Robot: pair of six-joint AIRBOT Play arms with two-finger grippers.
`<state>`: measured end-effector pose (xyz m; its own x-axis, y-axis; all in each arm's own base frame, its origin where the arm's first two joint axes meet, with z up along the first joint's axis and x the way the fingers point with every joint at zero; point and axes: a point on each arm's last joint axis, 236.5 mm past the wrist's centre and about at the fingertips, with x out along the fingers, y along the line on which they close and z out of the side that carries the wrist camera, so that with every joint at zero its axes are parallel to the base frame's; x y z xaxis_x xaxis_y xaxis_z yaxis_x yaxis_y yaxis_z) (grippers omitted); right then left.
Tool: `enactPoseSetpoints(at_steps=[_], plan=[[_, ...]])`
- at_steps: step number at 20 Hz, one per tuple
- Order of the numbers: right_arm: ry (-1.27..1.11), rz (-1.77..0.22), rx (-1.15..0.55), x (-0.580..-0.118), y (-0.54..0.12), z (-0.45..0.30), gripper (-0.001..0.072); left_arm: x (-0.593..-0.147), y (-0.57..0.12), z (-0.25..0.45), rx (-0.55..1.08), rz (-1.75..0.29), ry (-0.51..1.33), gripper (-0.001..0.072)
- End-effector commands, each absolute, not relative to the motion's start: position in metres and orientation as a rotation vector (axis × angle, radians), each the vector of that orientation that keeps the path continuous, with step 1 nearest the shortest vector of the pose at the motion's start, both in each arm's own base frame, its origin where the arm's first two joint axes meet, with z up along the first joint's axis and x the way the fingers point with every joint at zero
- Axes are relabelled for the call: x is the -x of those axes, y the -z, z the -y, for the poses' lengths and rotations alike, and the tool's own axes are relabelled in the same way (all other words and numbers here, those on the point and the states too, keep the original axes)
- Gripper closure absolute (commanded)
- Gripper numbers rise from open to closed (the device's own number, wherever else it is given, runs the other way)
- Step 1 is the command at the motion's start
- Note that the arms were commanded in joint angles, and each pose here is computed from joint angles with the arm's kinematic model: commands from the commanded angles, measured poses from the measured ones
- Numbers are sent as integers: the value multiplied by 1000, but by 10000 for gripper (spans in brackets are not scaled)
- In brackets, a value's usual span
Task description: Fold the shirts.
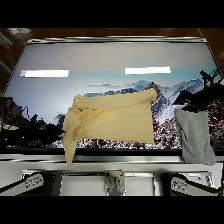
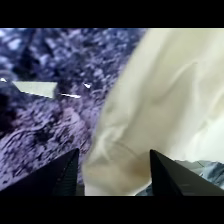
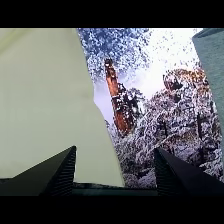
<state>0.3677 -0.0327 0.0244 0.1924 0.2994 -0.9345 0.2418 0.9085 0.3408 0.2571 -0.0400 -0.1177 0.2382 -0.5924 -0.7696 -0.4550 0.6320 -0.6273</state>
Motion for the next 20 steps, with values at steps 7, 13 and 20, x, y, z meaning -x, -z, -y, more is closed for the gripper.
enactPoseSetpoints(at_steps=[7,13,20], plan=[[-98,-1678,-538,-292,25,13,42,-264,127,45,942,-1381,120,675],[-114,-1778,-715,-245,81,-23,43,-277,105,44,889,-1333,182,675],[-141,-1768,-716,-234,112,-57,101,-287,81,46,868,-1314,249,676]])
